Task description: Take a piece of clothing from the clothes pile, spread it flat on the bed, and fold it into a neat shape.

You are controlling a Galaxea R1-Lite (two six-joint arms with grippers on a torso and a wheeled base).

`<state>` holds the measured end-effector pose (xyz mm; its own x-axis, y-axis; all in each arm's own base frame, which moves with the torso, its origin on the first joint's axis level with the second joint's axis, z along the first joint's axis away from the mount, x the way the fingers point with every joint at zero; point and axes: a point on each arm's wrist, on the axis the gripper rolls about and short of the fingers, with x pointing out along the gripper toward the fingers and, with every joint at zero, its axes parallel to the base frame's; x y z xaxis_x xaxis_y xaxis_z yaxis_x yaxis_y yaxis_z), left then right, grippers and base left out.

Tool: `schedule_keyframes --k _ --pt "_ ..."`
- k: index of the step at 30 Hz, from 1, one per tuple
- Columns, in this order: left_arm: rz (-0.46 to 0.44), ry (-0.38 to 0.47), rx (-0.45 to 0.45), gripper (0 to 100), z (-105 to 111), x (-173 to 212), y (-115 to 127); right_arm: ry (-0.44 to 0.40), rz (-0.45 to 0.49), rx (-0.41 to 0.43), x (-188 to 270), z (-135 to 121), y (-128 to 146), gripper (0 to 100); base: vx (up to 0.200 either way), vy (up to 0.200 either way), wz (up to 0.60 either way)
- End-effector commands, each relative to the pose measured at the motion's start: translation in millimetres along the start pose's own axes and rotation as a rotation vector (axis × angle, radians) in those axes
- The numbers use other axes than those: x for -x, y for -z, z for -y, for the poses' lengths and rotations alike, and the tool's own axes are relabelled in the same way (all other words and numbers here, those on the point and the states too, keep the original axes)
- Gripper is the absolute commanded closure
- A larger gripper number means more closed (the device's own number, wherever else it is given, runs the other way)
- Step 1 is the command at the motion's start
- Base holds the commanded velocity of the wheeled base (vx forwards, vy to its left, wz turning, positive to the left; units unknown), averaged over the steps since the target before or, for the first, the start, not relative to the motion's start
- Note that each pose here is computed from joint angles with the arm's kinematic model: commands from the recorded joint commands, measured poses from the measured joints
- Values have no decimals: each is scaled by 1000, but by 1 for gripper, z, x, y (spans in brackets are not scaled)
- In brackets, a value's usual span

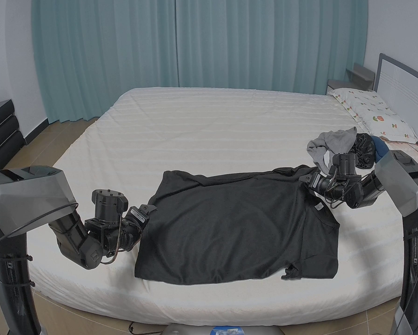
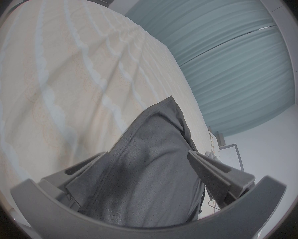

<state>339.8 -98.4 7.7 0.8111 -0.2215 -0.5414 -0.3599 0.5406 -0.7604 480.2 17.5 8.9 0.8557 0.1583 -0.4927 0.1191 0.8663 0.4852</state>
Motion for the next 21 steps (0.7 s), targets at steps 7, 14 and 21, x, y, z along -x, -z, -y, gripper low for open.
schedule_keyframes --k 7,14,21 --pt "-1 -1 0 0 0 0 1 50 8 3 -8 20 -6 100 0 0 0" --pt "-1 -1 0 0 0 0 1 71 61 -17 -5 38 -26 100 0 0 0" --pt "-1 -1 0 0 0 -1 1 87 118 -39 -6 55 -44 100 0 0 0"
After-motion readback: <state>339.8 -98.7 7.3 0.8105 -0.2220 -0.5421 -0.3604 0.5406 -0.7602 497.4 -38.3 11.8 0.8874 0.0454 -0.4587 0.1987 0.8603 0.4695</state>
